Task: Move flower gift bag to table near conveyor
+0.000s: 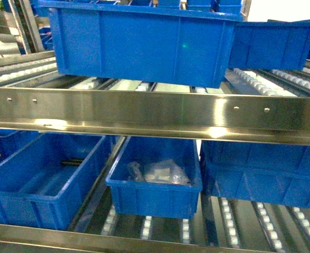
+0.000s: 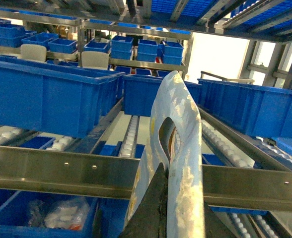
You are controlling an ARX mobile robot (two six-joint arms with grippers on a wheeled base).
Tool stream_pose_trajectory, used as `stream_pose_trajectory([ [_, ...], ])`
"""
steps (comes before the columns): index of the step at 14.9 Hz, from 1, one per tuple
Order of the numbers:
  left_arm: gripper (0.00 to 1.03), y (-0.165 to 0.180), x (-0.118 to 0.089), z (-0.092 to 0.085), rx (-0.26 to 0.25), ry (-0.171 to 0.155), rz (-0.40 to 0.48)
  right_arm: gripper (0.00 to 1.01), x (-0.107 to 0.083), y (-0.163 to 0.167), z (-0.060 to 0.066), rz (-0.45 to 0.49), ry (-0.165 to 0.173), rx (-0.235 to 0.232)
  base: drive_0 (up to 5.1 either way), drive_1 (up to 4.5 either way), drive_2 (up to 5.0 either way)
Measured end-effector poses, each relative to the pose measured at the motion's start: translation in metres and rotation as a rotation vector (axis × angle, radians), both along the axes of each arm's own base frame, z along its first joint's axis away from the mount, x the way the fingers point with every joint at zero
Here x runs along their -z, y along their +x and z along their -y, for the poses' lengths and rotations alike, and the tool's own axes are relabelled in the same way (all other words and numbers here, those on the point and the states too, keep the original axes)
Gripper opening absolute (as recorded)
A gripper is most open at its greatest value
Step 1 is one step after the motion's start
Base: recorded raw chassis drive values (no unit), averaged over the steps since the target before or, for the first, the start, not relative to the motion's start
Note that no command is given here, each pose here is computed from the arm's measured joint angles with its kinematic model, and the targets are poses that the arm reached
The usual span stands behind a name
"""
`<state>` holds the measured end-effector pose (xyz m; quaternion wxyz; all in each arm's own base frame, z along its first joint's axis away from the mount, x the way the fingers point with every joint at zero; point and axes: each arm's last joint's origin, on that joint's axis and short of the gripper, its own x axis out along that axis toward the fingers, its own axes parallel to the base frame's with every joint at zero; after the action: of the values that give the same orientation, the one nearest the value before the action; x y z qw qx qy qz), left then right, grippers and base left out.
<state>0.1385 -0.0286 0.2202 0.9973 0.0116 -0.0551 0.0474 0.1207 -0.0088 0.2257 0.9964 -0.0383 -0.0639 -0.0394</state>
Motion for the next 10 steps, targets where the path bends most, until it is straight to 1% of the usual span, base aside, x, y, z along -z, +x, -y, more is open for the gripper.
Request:
stream_pose_trajectory([
  [1,0.02,0.0000,0.0000,0.0000,0.000,0.000,0.000,0.02,0.0000,0.0000,0.0000,0.000,0.000,0.000,-4.7,0.99,3.7],
  [10,0.02,0.0001,0.0001,0.0000,0.000,0.000,0.000,0.02,0.0003,0.0001,0.0000,-0.003,0.000,0.000,-4.9,2.48,2.5],
])
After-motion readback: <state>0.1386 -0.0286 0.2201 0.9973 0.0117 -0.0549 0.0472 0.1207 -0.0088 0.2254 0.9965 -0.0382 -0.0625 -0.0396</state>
